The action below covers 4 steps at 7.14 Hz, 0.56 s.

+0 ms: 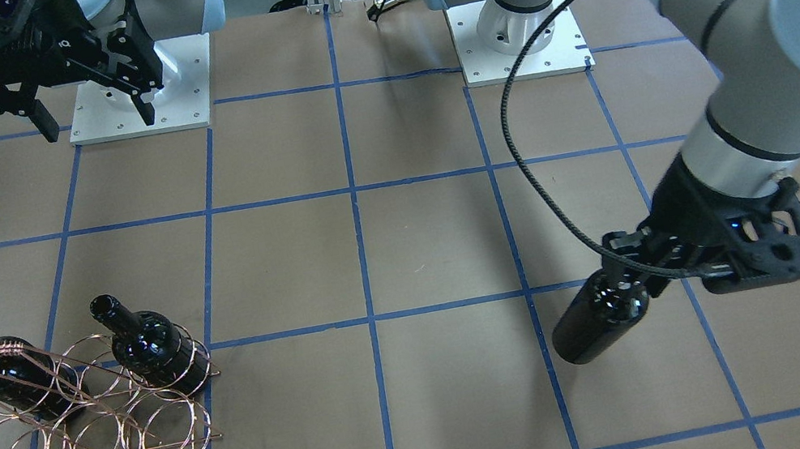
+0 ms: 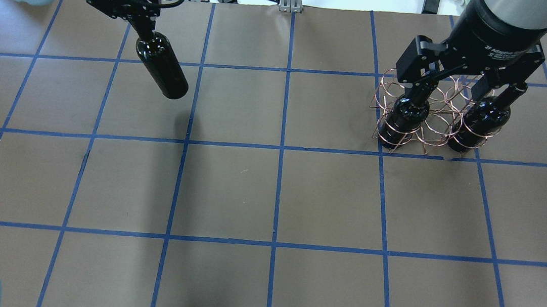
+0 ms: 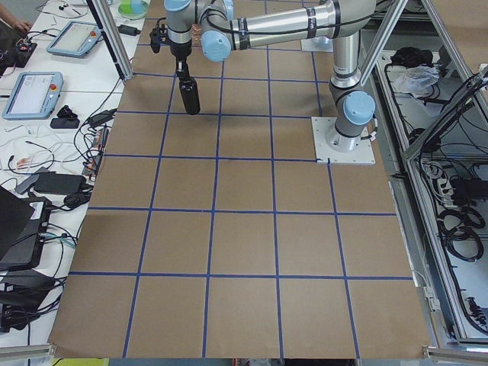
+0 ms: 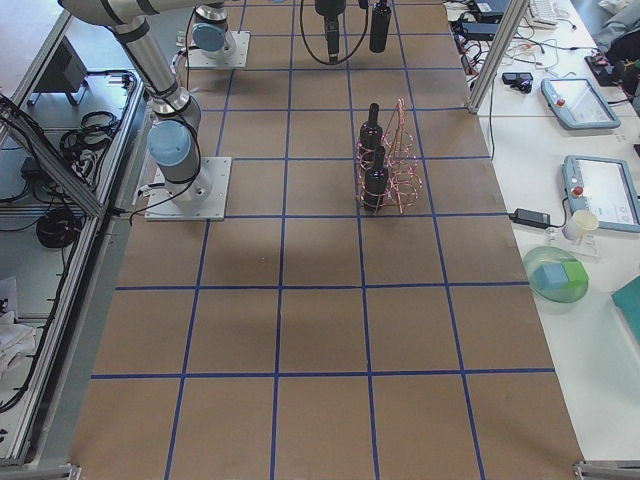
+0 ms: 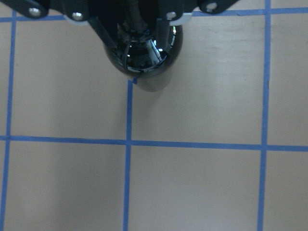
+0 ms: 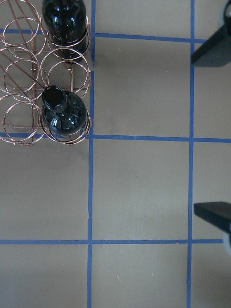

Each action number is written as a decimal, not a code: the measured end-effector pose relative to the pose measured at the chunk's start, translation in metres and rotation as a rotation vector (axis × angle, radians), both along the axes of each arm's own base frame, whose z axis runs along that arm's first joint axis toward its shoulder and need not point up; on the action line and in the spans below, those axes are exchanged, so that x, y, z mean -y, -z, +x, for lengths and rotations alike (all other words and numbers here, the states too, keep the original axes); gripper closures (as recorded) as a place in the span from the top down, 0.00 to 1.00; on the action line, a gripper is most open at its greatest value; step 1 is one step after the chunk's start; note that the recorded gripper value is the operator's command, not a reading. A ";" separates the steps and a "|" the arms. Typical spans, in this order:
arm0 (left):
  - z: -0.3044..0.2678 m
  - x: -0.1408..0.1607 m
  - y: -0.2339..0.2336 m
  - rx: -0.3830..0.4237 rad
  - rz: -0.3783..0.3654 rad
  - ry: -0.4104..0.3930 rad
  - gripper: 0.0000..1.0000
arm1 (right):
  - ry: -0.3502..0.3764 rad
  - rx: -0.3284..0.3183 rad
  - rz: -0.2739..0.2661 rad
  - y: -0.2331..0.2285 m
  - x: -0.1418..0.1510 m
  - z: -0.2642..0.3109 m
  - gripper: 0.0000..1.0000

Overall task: Place wine into wine basket
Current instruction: 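Carry the bottle with the left gripper toward the table center, set upright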

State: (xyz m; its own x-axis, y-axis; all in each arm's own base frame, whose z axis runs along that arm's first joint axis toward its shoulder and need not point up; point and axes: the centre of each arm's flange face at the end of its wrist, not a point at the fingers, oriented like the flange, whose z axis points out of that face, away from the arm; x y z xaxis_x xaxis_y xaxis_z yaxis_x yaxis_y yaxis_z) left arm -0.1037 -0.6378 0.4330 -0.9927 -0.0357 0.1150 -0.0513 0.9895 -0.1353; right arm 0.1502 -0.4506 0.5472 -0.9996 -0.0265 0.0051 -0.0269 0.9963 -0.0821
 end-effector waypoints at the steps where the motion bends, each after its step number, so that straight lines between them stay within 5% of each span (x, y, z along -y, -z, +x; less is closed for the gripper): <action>1: -0.039 -0.019 -0.001 -0.006 0.014 -0.004 0.00 | 0.000 0.000 0.000 0.000 0.000 0.000 1.00; 4: -0.133 -0.071 0.015 -0.016 0.065 0.022 0.00 | 0.000 0.000 0.000 0.000 0.000 0.000 1.00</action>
State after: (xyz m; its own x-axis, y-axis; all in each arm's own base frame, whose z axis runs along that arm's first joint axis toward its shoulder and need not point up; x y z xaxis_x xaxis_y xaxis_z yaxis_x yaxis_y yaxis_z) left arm -0.2364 -0.5671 0.4179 -0.9914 -0.0218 0.1290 -0.0310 0.9971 -0.0700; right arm 0.1503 -0.4505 0.5472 -0.9996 -0.0267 0.0051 -0.0270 0.9963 -0.0820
